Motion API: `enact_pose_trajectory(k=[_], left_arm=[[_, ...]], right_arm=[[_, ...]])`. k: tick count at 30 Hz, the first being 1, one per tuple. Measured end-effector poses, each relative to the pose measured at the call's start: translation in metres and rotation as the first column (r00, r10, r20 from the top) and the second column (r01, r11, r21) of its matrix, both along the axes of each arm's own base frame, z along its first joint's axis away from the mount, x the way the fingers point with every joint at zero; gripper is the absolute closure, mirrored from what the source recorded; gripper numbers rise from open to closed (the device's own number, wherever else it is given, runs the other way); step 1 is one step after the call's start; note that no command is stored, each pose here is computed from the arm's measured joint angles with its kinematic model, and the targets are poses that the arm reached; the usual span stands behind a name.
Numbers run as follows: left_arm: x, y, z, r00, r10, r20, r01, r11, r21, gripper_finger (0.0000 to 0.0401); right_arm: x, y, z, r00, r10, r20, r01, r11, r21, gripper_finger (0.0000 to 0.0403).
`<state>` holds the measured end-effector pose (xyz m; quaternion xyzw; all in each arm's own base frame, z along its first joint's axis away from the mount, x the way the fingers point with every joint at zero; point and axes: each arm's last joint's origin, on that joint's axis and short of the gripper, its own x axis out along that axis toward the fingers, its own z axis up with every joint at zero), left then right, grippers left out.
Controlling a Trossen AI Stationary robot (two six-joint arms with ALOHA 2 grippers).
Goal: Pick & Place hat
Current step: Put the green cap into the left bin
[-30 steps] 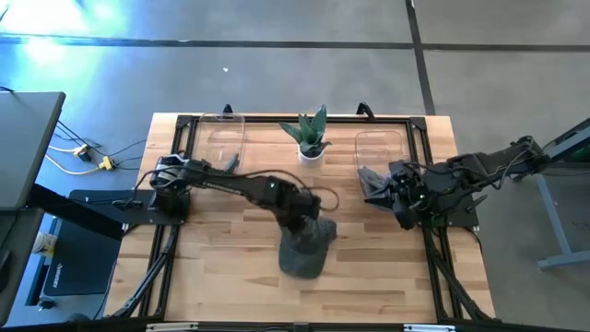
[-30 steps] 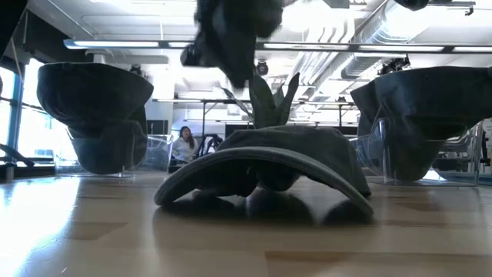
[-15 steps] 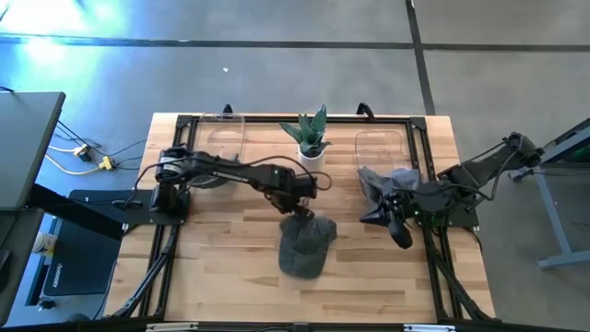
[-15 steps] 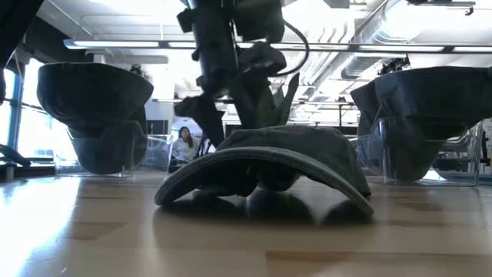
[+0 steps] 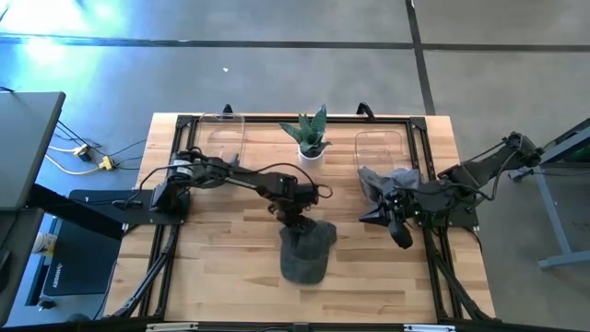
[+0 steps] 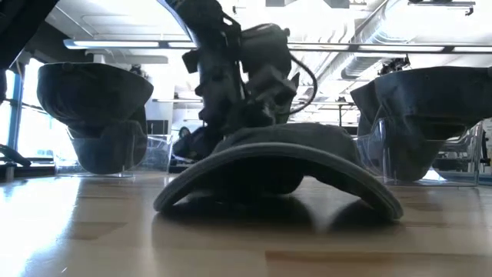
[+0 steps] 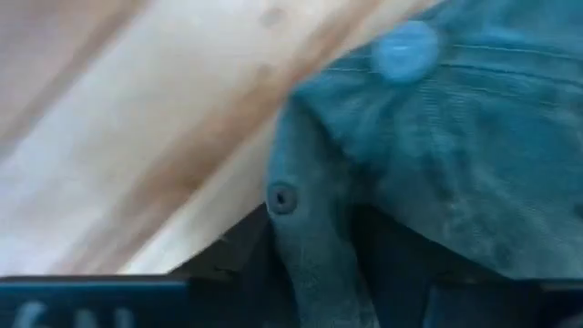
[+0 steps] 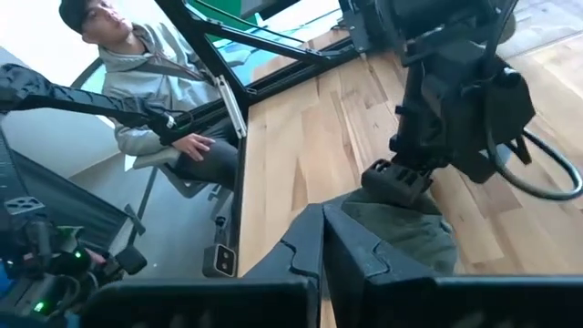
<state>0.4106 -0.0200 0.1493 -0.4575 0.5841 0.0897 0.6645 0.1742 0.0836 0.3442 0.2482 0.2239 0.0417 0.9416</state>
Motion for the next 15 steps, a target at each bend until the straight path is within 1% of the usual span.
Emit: enact_pose_trajectory(k=[2, 6, 7, 10, 12, 15], left_arm=[[0.002, -0.004, -0.001, 1.000, -0.017, 0.025, 0.017, 1.000, -0.004, 0.0289], [0.005, -0.006, 0.002, 0.995, -0.064, 0.080, 0.065, 0.998, -0.014, 0.0376], [0.003, -0.005, 0.006, 0.993, -0.073, 0.090, 0.075, 0.997, -0.017, 0.0388], [0.003, -0.004, 0.026, 0.982, -0.093, 0.166, 0.097, 0.995, -0.017, 0.0385], [-0.003, -0.005, 0.043, 0.973, -0.108, 0.202, 0.113, 0.994, -0.011, 0.0390], [-0.008, -0.006, 0.076, 0.938, -0.129, 0.322, 0.136, 0.991, 0.002, 0.0396]], right_arm=[[0.000, 0.000, 0.000, 1.000, 0.001, 0.003, -0.001, 1.000, 0.002, 0.0400], [0.000, 0.000, 0.001, 1.000, 0.005, 0.008, -0.005, 1.000, 0.006, 0.0396], [0.000, 0.000, 0.001, 1.000, 0.005, 0.008, -0.006, 1.000, 0.006, 0.0396], [0.000, 0.001, 0.001, 0.999, 0.032, 0.007, -0.032, 0.999, 0.000, 0.0400], [0.000, 0.002, 0.001, 0.998, 0.057, 0.004, -0.057, 0.998, 0.002, 0.0401], [0.000, 0.002, 0.000, 0.997, 0.082, -0.002, -0.082, 0.997, 0.007, 0.0399]])
